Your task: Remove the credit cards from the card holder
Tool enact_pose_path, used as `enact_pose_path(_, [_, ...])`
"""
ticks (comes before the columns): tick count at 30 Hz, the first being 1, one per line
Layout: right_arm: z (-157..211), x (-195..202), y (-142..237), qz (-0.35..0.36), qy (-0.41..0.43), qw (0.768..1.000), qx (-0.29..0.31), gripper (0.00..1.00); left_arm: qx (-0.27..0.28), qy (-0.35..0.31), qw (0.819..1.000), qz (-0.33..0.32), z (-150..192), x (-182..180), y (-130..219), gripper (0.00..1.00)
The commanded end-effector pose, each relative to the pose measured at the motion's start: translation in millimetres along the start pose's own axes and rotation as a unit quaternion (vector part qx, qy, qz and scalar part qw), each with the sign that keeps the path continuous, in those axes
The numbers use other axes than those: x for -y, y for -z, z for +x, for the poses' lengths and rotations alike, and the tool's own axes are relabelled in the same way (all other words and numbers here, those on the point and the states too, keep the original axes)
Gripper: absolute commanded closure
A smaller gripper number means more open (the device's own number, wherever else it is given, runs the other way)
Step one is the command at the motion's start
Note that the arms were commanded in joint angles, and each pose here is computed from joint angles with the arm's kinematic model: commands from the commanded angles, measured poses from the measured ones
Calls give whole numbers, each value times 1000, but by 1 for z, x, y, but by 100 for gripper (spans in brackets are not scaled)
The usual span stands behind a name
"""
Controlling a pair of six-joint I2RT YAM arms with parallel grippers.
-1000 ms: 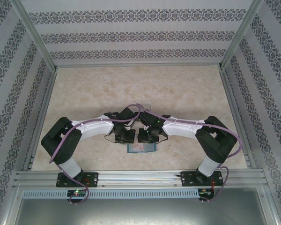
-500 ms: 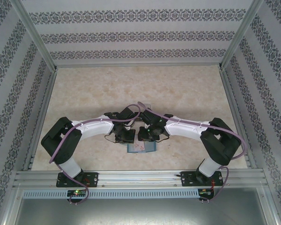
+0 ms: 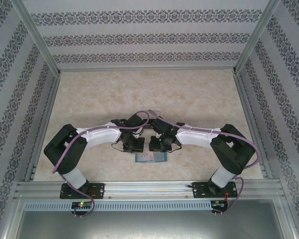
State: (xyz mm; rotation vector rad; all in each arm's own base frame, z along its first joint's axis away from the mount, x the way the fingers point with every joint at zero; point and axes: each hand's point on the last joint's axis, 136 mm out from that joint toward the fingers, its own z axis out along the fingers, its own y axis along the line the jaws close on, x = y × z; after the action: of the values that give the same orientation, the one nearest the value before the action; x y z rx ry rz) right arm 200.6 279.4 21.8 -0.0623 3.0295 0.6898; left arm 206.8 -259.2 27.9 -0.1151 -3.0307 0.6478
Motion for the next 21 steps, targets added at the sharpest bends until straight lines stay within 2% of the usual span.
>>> enact_pose_path(1, [3, 4, -7, -7, -13, 1000, -11, 76, -6, -6, 1000, 3, 1, 5, -5, 93])
enact_pose_path(12, [0, -20, -4, -88, -20, 996, -8, 80, -22, -6, 999, -34, 6, -12, -14, 93])
enact_pose_path(21, [2, -22, -10, -113, -34, 993, -20, 78, -26, -7, 999, -39, 6, -14, -15, 93])
